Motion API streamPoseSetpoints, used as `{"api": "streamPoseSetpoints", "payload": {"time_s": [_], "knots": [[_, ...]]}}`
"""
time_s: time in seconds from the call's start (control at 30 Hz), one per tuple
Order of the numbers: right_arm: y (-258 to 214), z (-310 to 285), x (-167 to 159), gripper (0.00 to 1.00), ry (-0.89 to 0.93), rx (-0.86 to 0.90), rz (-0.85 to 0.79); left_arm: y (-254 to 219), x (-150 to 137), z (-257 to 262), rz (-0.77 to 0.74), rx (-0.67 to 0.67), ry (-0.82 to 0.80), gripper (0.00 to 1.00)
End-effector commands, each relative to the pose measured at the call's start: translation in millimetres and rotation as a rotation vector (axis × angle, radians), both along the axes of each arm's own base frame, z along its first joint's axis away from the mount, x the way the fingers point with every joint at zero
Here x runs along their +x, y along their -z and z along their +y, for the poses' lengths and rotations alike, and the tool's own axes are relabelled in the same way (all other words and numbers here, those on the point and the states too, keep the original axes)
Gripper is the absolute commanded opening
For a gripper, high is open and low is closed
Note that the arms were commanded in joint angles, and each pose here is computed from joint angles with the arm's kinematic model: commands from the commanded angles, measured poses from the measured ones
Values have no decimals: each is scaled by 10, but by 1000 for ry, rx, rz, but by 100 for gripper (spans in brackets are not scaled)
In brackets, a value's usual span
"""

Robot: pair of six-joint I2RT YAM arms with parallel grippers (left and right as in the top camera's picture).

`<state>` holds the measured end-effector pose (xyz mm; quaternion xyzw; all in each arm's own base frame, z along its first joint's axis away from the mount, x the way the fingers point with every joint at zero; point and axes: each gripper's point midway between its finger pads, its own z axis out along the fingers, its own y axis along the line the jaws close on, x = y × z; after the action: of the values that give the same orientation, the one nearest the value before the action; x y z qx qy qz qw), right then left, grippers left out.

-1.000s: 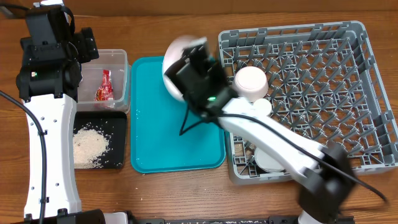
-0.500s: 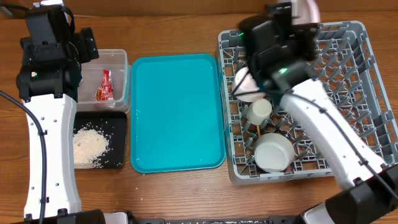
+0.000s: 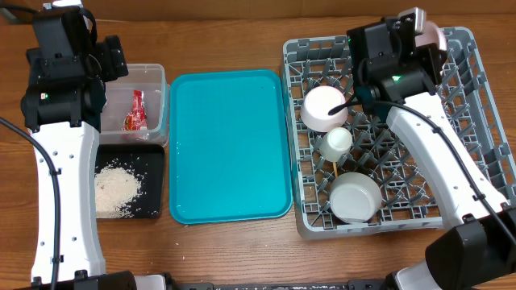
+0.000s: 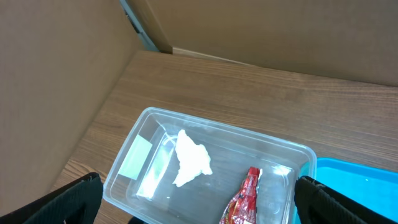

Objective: Sort waste into correct bins and load items into the dishwasher

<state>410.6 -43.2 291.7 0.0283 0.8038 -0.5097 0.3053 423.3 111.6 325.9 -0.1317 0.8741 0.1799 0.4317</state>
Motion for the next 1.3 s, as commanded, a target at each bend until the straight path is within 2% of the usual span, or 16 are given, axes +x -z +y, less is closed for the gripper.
{"api": "streamPoseSetpoints", "payload": {"time_s": [0.0, 0.4, 0.6, 0.8, 1.03, 1.27], "knots": [[190, 87, 26, 4, -25, 89, 8, -60, 17, -9, -21, -8, -2, 100], [583, 310, -22, 4, -107, 297, 124, -60, 17, -9, -21, -8, -2, 100], [596, 307, -40, 4, -101, 302, 127, -60, 17, -9, -21, -8, -2, 100], [441, 282, 97, 4, -148, 204, 125, -60, 17, -9, -21, -8, -2, 100], [367, 310, 201, 4, -254, 85, 246, -60, 17, -9, -21, -8, -2, 100], [412, 334, 214, 4, -304, 58, 316, -60, 17, -9, -21, -8, -2, 100]]}}
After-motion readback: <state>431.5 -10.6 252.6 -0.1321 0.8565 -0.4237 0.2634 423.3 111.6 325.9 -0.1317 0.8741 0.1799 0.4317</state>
